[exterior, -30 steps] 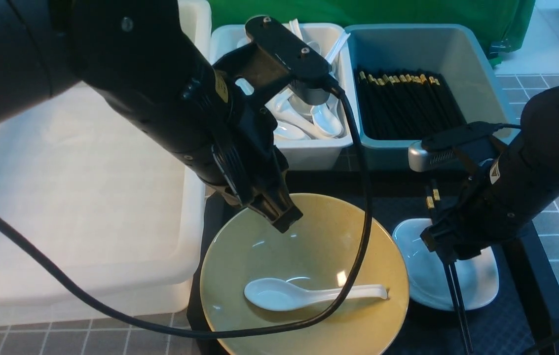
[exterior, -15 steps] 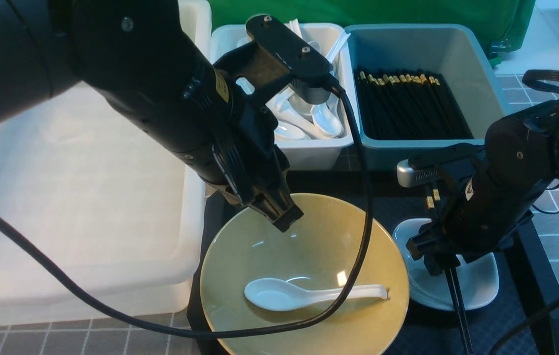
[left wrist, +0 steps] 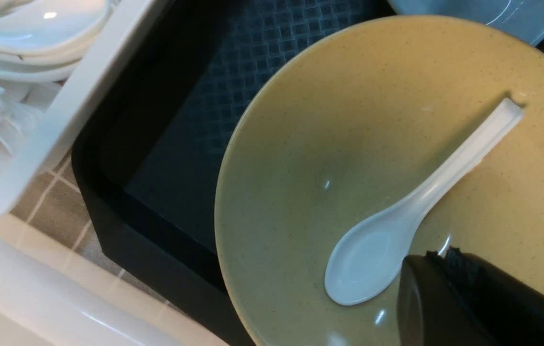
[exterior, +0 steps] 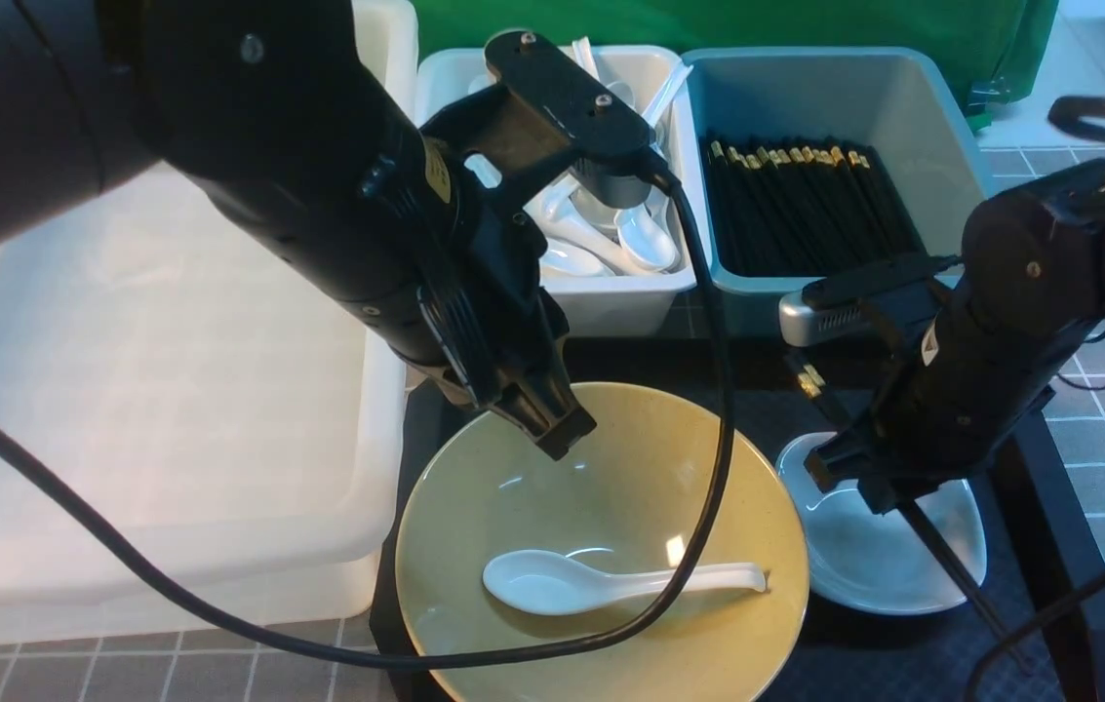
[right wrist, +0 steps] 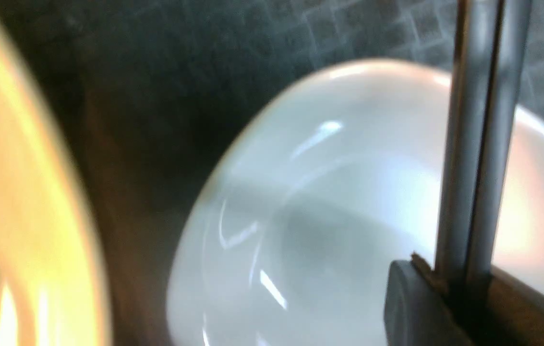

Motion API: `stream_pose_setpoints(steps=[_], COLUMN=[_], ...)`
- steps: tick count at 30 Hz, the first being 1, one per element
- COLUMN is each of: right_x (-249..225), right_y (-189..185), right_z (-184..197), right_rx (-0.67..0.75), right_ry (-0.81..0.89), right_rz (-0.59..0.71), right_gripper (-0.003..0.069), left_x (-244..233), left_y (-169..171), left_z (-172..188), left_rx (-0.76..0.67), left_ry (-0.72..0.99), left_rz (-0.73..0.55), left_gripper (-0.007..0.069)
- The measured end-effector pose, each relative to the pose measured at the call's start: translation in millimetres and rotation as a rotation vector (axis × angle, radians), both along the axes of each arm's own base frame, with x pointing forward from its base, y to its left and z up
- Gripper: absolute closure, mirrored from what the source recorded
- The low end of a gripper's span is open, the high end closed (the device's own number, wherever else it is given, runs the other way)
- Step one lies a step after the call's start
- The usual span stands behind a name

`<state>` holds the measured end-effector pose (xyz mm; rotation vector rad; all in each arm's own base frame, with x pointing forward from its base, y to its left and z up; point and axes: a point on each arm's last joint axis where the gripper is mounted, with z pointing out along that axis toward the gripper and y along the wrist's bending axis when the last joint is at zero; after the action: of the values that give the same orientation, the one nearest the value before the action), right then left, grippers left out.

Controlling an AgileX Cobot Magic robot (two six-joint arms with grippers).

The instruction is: On grey table put chopsticks spoon bowls plates into blue grey white boxes.

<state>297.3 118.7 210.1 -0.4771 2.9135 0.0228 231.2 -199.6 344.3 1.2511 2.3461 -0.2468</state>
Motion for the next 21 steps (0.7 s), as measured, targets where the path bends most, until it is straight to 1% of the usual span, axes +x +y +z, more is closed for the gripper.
stream_pose_setpoints(steps=[4,8,10,13,16,19,21], right_x=[-8,-9,1,22,50,89,101], right_y=[-3,-4,-3,-4,-11,-20,-23], right_z=[17,41,65,88,106,122,124], right_rx=[0.001,0.024,0.060,0.098,0.125,0.160,0.173], right_ry=[-0.018,-0.097,-0.202,-0.327,-0.438,-0.579,-0.615], right_rz=[0.027,0.049,0.048,0.035,-0.004,-0.064,-0.091], right_gripper=[0.0510,0.0510,0.0510,0.0510,0.0510,0.0510,0.0510], left_x=[3,15,36,60,82,103,109], left_y=[3,12,18,16,5,-10,-14], left_z=[0,-1,-4,-8,-8,2,7], left_rx=[0.023,0.007,-0.033,-0.079,-0.107,-0.162,-0.185], left_ry=[-0.018,-0.039,-0.081,-0.101,-0.122,-0.190,-0.217], left_rz=[0.017,0.082,0.145,0.188,0.179,0.147,0.144], left_gripper=[0.0635,0.0635,0.0635,0.0635,0.0635,0.0635,0.0635])
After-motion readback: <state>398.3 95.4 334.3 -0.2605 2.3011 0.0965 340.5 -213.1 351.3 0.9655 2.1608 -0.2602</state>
